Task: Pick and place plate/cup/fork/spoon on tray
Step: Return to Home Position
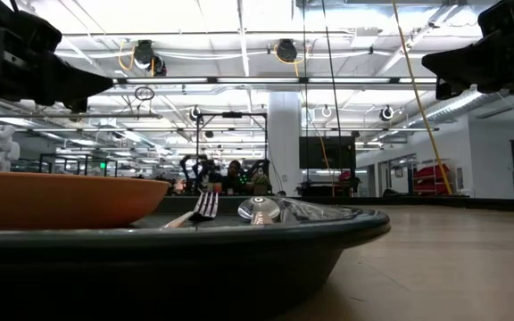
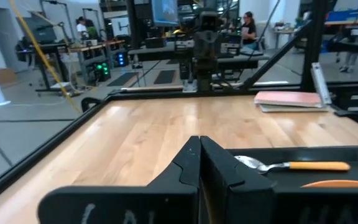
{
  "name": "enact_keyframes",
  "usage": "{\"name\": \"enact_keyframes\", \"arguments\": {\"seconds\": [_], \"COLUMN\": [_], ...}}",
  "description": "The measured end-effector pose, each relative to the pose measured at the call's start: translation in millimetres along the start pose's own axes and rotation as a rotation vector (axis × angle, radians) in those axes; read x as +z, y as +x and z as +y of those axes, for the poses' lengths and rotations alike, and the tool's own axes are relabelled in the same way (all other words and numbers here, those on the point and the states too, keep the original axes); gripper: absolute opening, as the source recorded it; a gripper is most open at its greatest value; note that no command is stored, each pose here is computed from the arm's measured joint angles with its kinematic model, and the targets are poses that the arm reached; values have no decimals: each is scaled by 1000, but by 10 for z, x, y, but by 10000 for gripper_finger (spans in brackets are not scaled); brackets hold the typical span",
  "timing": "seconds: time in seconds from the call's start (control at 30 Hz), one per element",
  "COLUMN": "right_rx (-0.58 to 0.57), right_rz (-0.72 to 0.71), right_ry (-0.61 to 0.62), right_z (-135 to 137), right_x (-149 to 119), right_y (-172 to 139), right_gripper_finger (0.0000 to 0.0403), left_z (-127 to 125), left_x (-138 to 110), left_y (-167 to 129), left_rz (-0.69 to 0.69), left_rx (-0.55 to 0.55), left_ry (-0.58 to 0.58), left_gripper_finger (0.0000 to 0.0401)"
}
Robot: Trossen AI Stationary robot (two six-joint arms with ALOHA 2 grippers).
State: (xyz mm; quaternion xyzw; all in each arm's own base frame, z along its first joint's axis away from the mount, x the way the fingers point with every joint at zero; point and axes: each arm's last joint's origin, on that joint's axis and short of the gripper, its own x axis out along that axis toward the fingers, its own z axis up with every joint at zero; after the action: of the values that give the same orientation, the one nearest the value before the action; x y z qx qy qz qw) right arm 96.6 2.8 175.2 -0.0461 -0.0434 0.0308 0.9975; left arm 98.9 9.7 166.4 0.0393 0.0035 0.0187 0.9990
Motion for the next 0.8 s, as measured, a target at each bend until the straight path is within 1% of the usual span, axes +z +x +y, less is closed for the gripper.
{"name": "enact_keyframes", "arguments": {"seconds": [0.1,0.27,0.5,0.8], "right_rx": [0,0,0,0], "right_rz": [0,0,0,0], "right_ry": [0,0,0,0], "right_z": [0,0,0,0], "right_x": [0,0,0,1], "right_y": [0,0,0,0], "right_gripper_finger": [0,0,0,0], "left_z": [-6,-5,-1,0], "left_x": [3,3,1,2], "left_y": [0,0,0,0], "left_rz": [-4,-4,-2,-3], "left_rx": [-18,-18,-2,-1], "left_ry": [-10,-9,-4,-6], "left_gripper_finger": [3,3,27,32]}}
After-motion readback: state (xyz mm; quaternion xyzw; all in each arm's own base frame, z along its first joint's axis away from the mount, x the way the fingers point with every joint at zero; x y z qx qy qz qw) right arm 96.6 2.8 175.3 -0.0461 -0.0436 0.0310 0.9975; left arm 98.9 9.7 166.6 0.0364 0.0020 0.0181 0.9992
